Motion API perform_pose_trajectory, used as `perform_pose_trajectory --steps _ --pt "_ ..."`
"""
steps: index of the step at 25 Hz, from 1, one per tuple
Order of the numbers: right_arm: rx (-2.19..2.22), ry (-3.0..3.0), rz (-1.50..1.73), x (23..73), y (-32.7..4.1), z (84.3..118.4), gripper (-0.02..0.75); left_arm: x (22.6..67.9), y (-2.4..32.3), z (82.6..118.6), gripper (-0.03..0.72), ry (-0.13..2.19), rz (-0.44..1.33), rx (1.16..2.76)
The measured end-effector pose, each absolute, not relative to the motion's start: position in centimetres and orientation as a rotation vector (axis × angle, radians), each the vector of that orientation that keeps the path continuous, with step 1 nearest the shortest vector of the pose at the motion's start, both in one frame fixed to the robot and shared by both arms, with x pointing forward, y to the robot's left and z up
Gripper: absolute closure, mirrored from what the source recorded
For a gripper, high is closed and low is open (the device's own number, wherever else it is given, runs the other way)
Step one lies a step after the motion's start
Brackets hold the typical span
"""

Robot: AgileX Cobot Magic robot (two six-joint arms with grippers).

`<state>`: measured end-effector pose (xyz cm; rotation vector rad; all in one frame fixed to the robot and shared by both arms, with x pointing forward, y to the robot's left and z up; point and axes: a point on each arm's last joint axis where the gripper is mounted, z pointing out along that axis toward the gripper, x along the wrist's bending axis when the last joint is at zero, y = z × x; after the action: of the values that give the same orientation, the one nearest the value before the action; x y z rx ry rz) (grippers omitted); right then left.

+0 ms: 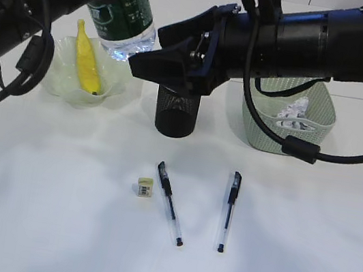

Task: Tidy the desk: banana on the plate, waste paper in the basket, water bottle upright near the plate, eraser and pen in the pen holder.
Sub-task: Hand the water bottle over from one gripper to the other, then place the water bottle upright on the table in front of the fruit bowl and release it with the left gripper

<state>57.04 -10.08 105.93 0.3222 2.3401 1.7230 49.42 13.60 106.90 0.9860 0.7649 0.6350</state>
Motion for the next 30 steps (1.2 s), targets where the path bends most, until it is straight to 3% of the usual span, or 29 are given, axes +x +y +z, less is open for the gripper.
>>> perform_pose_trajectory --steps 9,20,30 --pt "0.657 2.473 1.443 57.5 -11.4 104.5 0.141 50.3 15.5 106.5 0.285 0.839 0.681 1.112" --pt "1.231 2.541 0.847 56.5 -15.6 103.7 0.141 50.9 16.6 105.7 0.285 0.935 0.69 1.19" --pt "1.522 2.281 0.454 54.5 -22.2 107.4 0.142 50.7 18.8 102.5 0.285 1.056 0.714 1.262"
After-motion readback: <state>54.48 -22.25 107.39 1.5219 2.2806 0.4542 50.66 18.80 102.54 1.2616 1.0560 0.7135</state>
